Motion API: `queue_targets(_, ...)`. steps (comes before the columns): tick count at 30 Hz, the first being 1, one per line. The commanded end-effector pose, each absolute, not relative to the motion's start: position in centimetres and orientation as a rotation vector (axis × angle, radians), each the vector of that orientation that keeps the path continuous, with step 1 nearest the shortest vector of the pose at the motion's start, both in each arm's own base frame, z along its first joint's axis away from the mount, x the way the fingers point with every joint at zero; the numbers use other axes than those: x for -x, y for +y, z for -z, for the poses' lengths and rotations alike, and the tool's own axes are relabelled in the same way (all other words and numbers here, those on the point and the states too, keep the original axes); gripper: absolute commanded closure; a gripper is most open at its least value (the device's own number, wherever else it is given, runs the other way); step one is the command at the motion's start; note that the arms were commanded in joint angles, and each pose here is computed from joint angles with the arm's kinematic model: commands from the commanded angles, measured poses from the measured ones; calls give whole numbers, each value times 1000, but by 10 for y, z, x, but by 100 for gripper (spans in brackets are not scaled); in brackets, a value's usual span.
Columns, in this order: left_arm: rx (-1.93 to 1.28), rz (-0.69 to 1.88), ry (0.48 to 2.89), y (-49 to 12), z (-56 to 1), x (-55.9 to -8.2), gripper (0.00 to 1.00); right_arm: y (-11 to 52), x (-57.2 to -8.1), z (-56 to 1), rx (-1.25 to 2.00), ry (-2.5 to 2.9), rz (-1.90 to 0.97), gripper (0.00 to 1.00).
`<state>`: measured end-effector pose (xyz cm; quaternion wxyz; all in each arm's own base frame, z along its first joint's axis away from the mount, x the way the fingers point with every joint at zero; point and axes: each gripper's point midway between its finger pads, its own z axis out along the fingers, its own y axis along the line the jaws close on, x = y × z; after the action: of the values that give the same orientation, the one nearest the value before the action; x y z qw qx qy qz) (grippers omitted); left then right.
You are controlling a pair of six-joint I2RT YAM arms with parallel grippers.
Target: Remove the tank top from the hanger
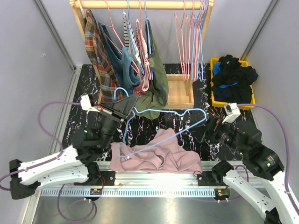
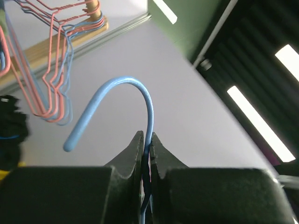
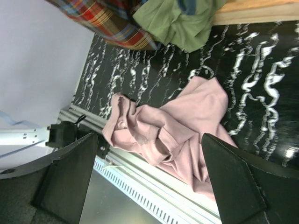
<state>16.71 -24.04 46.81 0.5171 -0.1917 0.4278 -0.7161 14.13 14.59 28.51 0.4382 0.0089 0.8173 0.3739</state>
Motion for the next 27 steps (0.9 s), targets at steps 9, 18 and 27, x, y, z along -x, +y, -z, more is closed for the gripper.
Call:
queue_targets(9, -303, 1038, 1641, -236, -401, -142, 100, 115, -122, -366, 100, 1895, -807, 0)
queue_targets(18, -632, 1050, 1761, -267, -365, -117, 100, 195, -58, -353, 728, 1981, -1351, 0)
queue_targets(27, -637, 1129, 1727, -278, -374, -117, 100, 210, -49, -311, 782, 2045, -1534, 0)
